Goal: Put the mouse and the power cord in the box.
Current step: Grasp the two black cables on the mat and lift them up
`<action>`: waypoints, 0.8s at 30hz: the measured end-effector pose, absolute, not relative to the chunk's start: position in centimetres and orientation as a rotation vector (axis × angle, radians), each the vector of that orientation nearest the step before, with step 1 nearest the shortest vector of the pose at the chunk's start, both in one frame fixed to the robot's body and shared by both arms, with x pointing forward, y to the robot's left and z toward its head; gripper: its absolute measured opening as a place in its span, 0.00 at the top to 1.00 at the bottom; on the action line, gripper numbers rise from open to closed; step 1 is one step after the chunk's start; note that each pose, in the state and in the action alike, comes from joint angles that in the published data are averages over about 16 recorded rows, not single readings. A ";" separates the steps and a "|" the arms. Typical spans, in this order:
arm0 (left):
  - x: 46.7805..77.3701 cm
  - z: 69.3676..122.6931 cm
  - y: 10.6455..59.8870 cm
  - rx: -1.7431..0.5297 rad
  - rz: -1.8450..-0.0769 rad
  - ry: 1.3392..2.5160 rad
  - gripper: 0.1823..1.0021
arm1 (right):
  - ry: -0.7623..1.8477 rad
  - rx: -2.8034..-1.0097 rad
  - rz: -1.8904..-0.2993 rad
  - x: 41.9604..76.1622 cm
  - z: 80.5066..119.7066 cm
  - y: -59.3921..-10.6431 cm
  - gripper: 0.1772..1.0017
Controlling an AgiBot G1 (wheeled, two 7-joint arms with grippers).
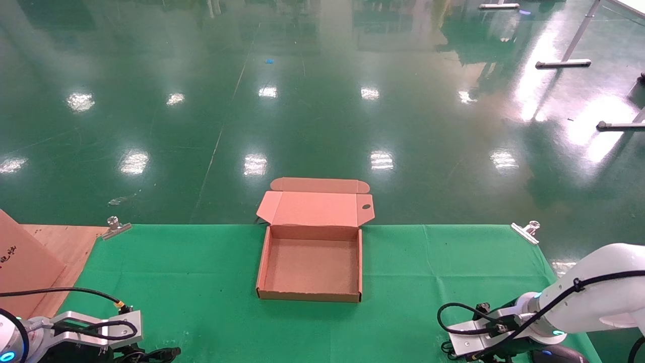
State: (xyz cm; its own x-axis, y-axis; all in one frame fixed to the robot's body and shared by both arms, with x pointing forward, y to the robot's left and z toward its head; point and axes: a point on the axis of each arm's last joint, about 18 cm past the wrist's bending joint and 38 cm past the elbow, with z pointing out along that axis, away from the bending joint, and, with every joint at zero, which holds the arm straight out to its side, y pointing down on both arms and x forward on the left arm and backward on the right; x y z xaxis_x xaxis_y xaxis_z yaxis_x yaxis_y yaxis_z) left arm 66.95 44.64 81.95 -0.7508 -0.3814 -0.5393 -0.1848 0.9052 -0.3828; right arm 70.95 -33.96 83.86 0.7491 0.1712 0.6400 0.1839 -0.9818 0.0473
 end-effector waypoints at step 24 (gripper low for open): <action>67.2 105.3 35.1 0.094 -0.517 2.168 0.97 | -0.433 -2.532 -1.415 66.0 103.9 -28.9 0.94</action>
State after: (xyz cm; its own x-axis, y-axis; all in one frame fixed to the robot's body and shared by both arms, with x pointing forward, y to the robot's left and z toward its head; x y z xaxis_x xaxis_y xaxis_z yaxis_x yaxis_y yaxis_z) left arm 67.23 35.05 105.33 -0.6104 -0.1173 -0.7834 0.2488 0.9106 -0.3302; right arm 66.05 -28.91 103.91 0.4963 0.1520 0.8547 0.3518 -0.9353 -0.0380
